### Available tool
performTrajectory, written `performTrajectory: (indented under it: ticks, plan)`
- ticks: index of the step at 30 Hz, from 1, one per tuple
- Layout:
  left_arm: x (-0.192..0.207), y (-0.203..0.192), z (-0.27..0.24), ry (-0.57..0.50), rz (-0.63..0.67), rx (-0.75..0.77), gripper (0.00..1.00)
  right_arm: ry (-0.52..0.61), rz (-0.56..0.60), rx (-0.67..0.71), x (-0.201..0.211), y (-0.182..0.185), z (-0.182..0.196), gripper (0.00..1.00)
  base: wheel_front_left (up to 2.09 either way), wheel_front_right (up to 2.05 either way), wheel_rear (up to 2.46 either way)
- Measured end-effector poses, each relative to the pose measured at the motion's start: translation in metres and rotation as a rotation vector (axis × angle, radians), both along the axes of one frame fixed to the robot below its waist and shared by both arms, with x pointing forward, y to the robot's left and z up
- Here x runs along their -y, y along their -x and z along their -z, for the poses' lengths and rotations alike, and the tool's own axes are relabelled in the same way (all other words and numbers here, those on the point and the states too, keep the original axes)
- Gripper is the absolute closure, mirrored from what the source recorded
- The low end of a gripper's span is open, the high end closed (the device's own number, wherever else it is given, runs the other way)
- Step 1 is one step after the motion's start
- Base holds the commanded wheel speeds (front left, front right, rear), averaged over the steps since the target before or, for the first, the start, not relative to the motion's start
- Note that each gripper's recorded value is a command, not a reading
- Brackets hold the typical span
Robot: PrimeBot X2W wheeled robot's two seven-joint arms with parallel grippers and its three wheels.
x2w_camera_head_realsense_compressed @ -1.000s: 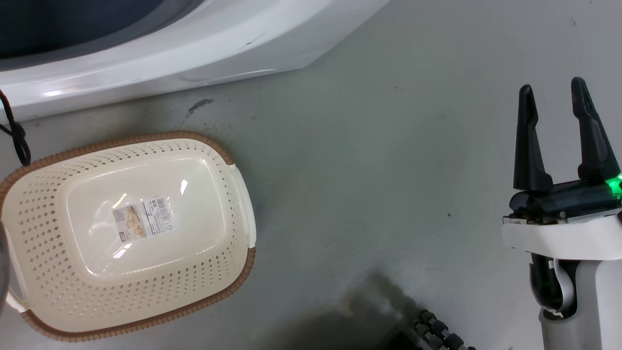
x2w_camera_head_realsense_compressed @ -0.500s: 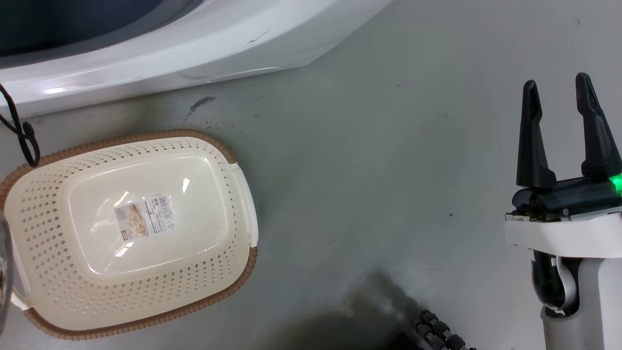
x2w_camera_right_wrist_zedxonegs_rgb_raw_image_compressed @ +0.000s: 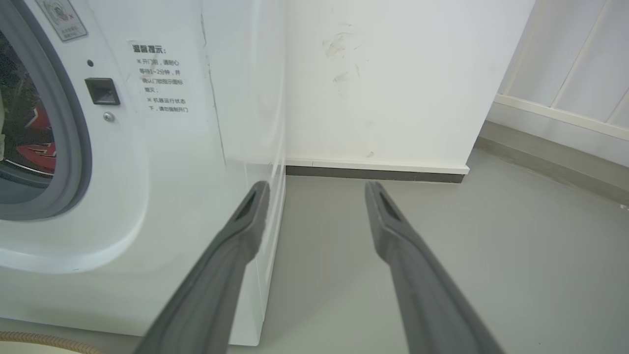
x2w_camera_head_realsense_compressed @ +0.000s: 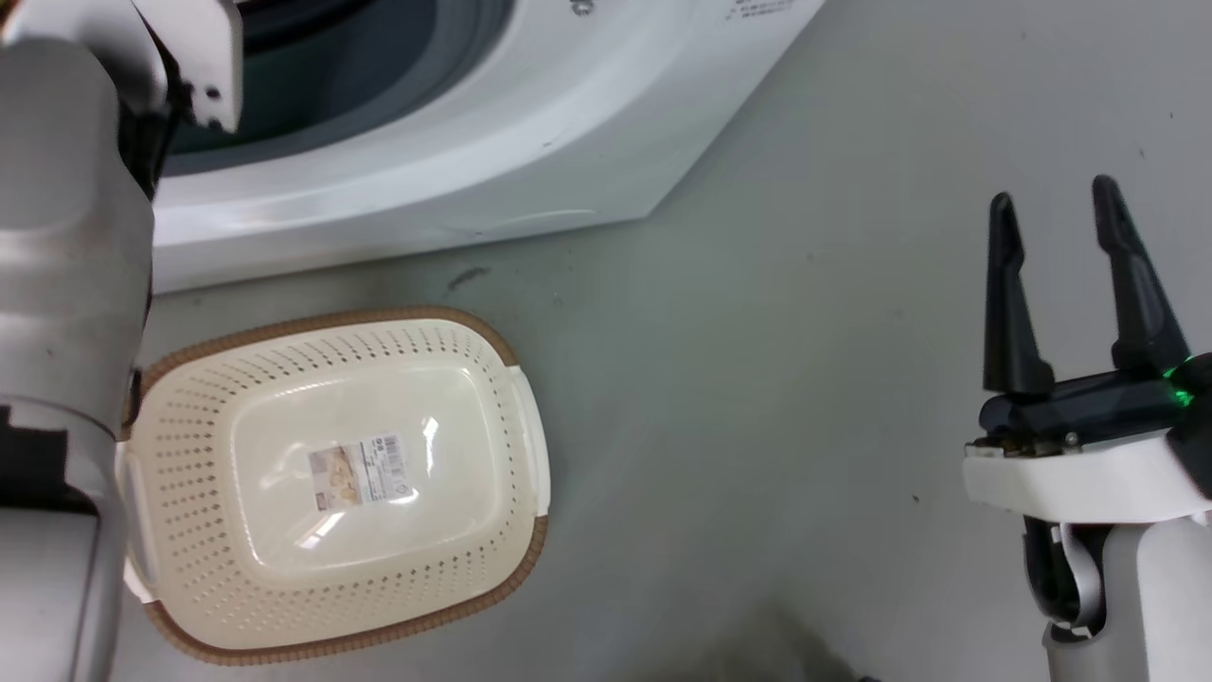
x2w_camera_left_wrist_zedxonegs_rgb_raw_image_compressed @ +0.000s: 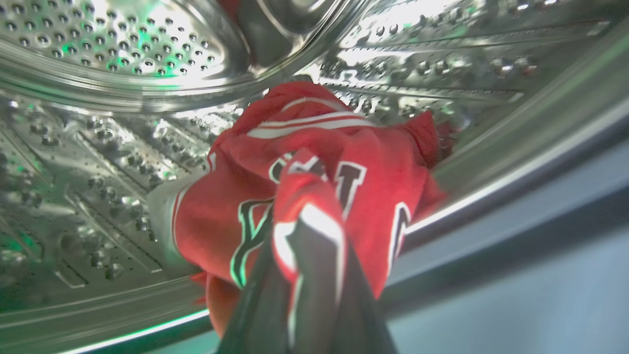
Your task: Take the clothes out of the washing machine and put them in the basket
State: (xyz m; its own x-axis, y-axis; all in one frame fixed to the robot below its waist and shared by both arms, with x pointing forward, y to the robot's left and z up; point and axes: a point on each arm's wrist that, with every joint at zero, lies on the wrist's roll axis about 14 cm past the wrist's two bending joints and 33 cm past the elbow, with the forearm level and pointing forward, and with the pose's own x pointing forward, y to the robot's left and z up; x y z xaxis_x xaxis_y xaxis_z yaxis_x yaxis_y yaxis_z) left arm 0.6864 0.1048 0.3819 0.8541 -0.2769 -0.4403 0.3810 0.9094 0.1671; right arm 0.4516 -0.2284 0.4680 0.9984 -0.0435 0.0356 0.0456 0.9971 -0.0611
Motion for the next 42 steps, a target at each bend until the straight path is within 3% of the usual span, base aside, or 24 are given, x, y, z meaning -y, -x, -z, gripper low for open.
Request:
performTrajectory:
  ticks: [15, 31, 42]
  plan:
    - [-0.010, 0.065, -0.092, 0.103, 0.033, 0.270, 1.00, 0.003, -0.076, 0.093, -0.030, 0.027, -0.044, 0.00, 0.00, 0.00, 0.00]
    - [-0.018, 0.144, -0.180, 0.209, 0.073, 0.541, 1.00, -0.007, -0.131, 0.149, -0.050, 0.048, -0.068, 0.00, 0.00, 0.00, 0.00]
    - [-0.015, 0.214, -0.245, 0.212, 0.125, 0.702, 1.00, -0.014, -0.144, 0.166, -0.055, 0.067, -0.076, 0.00, 0.00, 0.00, 0.00]
